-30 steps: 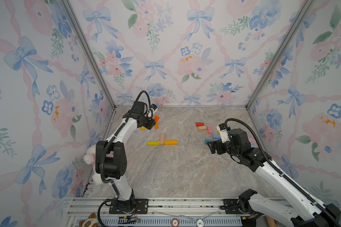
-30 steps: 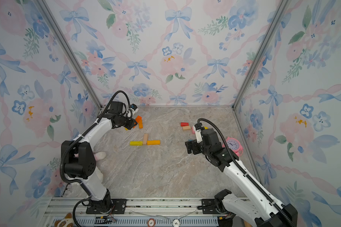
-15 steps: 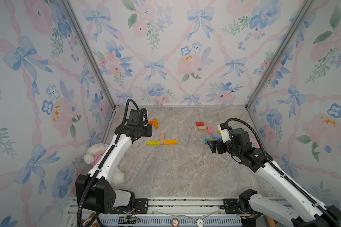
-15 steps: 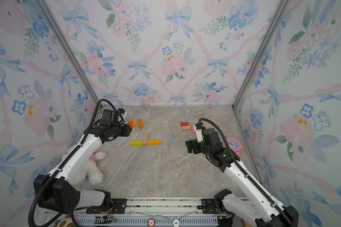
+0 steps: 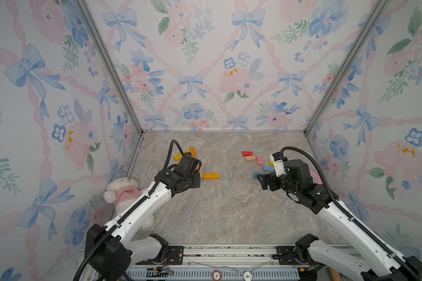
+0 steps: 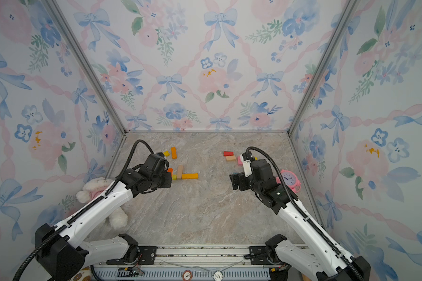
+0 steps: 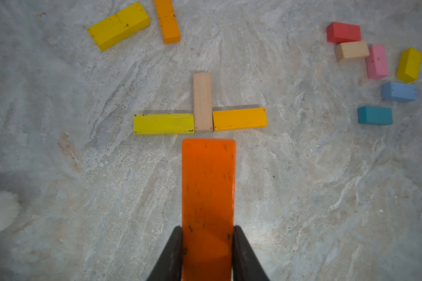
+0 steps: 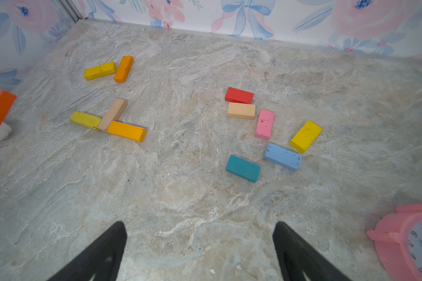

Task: Assemble the letter t with building blocks
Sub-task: Assemble the building block at the center of the board.

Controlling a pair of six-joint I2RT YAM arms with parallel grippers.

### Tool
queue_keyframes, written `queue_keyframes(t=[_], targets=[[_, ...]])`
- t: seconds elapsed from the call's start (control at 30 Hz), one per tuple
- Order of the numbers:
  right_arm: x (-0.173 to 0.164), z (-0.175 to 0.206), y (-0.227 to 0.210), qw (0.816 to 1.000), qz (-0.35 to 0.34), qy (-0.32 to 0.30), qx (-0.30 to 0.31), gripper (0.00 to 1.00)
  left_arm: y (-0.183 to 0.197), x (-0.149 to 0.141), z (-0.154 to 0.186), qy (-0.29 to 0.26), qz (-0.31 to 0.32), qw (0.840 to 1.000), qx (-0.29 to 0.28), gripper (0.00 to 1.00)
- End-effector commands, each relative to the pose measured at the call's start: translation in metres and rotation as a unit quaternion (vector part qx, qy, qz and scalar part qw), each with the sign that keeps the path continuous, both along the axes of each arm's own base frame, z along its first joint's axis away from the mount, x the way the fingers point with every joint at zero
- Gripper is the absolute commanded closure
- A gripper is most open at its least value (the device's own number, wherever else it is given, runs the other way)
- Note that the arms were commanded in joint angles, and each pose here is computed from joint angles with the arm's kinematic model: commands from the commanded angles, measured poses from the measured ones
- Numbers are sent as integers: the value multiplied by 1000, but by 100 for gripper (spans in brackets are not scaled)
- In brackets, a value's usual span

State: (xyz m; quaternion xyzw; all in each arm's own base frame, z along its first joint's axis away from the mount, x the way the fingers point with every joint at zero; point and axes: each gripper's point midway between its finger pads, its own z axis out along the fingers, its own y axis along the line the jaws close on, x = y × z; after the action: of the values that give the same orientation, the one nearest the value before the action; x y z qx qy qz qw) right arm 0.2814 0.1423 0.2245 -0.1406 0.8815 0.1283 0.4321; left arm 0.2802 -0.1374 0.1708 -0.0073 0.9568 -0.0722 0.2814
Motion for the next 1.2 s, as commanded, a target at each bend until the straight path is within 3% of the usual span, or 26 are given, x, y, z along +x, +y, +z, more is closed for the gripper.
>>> queue_keyframes(t=[0.0, 0.43, 1.17], targets=[[1, 1, -2, 1000, -6, -2, 7, 4, 5, -14, -22, 32, 38, 999, 14, 100], [1, -1, -1, 1000, -5, 0, 9, 4, -12, -39, -73, 95, 41, 994, 48, 100], [0, -2, -1, 1000, -4, 1, 12, 4, -27, -15, -117, 141, 20, 986, 83, 100]])
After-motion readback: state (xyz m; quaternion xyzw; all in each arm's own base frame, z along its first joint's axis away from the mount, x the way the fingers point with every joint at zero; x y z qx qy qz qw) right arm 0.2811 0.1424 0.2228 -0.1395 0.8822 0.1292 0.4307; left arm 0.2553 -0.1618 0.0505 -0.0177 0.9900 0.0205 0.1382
